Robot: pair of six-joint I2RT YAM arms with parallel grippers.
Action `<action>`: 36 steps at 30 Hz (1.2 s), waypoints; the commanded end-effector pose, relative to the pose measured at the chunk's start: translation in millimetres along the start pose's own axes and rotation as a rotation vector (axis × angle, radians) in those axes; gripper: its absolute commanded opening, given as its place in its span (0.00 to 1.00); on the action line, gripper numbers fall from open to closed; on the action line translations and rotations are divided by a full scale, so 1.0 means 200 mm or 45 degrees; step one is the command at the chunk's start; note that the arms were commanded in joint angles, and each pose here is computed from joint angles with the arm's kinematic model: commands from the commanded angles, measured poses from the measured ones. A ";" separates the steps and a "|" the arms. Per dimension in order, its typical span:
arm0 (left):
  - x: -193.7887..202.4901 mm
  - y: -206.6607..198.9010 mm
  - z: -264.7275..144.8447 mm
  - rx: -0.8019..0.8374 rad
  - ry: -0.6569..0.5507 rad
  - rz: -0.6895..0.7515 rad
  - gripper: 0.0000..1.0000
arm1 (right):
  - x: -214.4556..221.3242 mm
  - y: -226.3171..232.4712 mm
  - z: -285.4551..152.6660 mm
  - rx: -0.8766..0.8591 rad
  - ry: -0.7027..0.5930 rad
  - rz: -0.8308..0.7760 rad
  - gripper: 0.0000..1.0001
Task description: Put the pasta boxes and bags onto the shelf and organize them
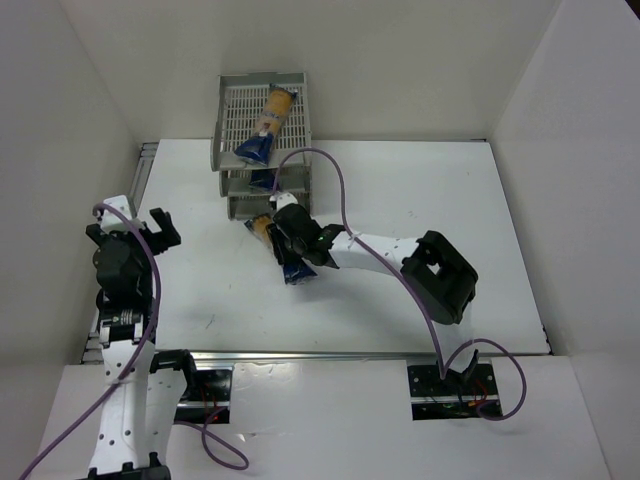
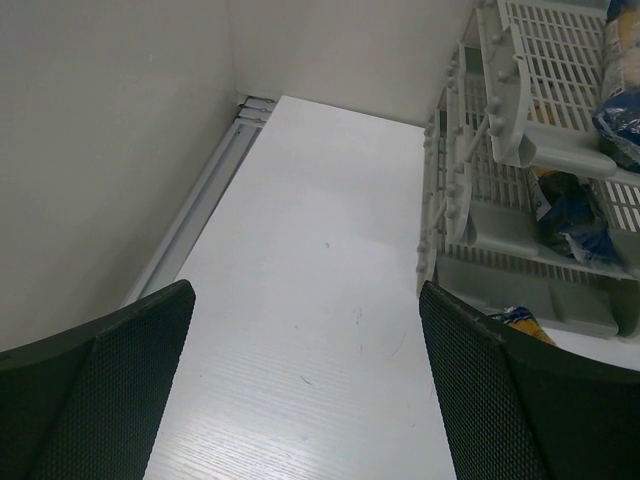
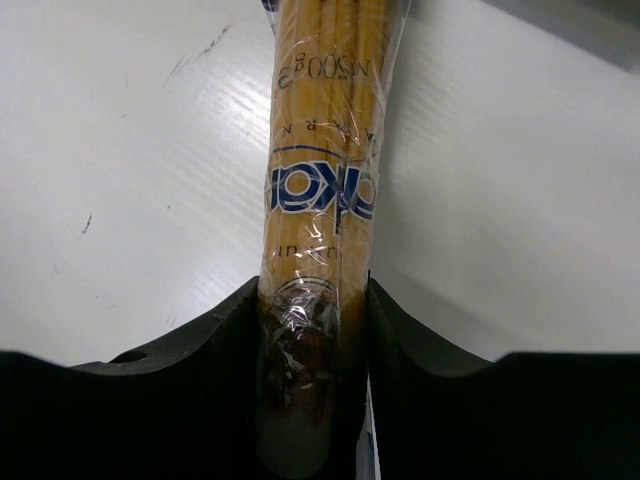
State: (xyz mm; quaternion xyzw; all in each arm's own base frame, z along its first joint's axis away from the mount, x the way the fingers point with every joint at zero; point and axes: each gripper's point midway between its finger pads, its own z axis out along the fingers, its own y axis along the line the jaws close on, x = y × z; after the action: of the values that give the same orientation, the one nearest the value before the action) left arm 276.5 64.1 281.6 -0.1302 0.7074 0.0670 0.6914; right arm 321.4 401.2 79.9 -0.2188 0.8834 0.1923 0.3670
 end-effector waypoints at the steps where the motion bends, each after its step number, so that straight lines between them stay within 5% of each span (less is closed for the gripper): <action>1: -0.14 0.00 -0.01 -0.009 -0.104 -0.038 1.00 | -0.55 0.10 -0.17 -0.058 -0.435 0.057 0.00; 10: -0.12 0.01 0.01 -0.011 -0.081 -0.036 1.00 | -0.61 0.02 -0.22 0.026 -0.505 0.088 0.00; 22: -0.13 0.00 0.01 0.001 -0.080 -0.035 1.00 | -0.85 -0.14 0.05 0.159 -0.650 0.145 0.00; 29: -0.12 0.01 0.02 -0.013 -0.070 -0.011 1.00 | -0.79 -0.20 0.19 0.247 -0.628 0.196 0.00; 32: -0.11 0.01 0.03 -0.013 -0.069 -0.011 1.00 | -0.72 -0.23 0.22 0.280 -0.591 0.155 0.32; 33: -0.11 0.01 0.03 -0.013 -0.069 -0.011 1.00 | -0.68 -0.23 0.22 0.264 -0.561 0.125 0.64; 36: -0.09 0.01 0.03 -0.014 -0.058 -0.010 1.00 | -0.62 -0.18 0.18 0.168 -0.507 0.052 0.90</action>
State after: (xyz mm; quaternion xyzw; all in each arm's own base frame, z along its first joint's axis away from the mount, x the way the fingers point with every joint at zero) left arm 281.1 69.0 273.4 -0.1354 0.7176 0.0724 0.6793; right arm 434.2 407.6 77.4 -0.1389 0.8529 0.1290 0.4865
